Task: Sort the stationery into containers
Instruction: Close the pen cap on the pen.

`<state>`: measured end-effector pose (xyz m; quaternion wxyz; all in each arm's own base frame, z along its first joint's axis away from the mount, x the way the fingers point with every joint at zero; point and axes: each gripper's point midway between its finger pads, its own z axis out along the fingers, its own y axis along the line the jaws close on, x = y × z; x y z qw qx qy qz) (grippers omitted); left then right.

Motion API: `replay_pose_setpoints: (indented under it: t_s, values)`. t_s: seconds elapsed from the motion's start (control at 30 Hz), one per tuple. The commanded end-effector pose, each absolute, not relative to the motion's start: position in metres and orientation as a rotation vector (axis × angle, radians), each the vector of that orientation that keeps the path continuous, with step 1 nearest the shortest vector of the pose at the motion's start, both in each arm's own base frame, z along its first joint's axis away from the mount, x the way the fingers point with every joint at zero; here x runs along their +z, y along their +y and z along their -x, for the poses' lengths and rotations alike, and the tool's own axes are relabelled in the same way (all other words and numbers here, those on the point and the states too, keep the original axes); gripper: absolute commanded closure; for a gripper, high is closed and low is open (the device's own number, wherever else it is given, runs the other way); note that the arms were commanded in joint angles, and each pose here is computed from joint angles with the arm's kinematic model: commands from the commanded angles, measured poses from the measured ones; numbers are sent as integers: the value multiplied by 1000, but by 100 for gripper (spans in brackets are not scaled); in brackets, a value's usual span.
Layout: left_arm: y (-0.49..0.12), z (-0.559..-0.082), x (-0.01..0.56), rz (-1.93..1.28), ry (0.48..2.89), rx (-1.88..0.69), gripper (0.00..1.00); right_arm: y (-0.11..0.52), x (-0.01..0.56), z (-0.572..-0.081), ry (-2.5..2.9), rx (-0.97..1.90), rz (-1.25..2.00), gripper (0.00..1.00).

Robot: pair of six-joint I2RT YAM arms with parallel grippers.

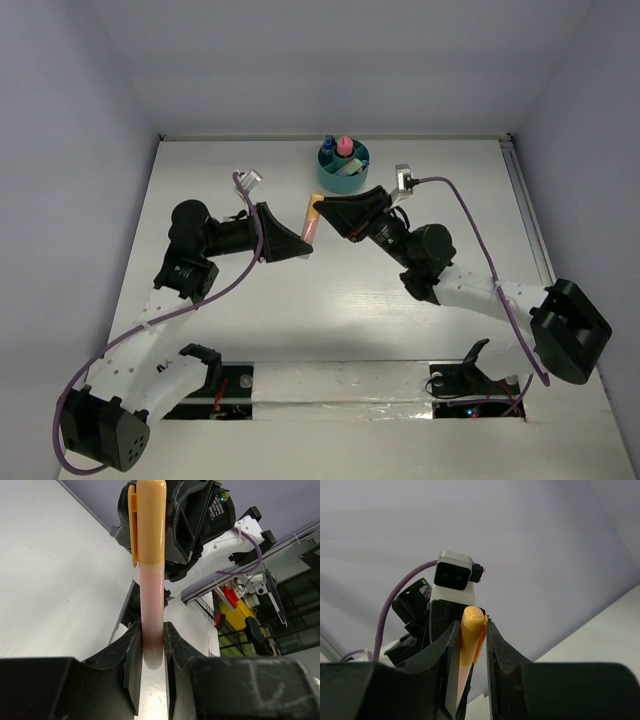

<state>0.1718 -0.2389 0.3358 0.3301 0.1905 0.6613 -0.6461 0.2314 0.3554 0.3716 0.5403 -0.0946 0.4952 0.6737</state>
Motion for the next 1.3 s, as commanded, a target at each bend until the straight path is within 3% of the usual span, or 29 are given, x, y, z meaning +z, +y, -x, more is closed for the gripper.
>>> replay_pose_setpoints:
  t_s: [0.0,0.2,0.4,0.63,0.77,0.83,0.87,0.97,1.27]
  values:
    - [-216,-188,484,-466,1164,-1445,100,395,173,-112,1861,1666,800,100]
    - [-214,-197,491,-450,1171,-1401,100,394,159,-81,1888,1691,854,100]
    - [-215,-203,470,-436,1241,-1378,100,394,191,-102,1796,1653,699,100]
    - [-221,-213,360,-417,1571,-1371,100,392,268,-152,1603,1583,486,100]
    - [-217,-201,330,-424,1605,-1362,100,394,290,-167,1590,1553,491,100]
    - [-216,-196,325,-426,1606,-1373,100,391,292,-174,1589,1549,484,73]
    - [-216,-193,327,-431,1595,-1375,100,391,293,-173,1594,1556,485,45]
    - [-215,-193,323,-420,1595,-1375,100,380,304,-186,1565,1537,454,20]
    - [-219,-192,307,-423,1626,-1418,100,363,337,-196,1462,1510,436,11]
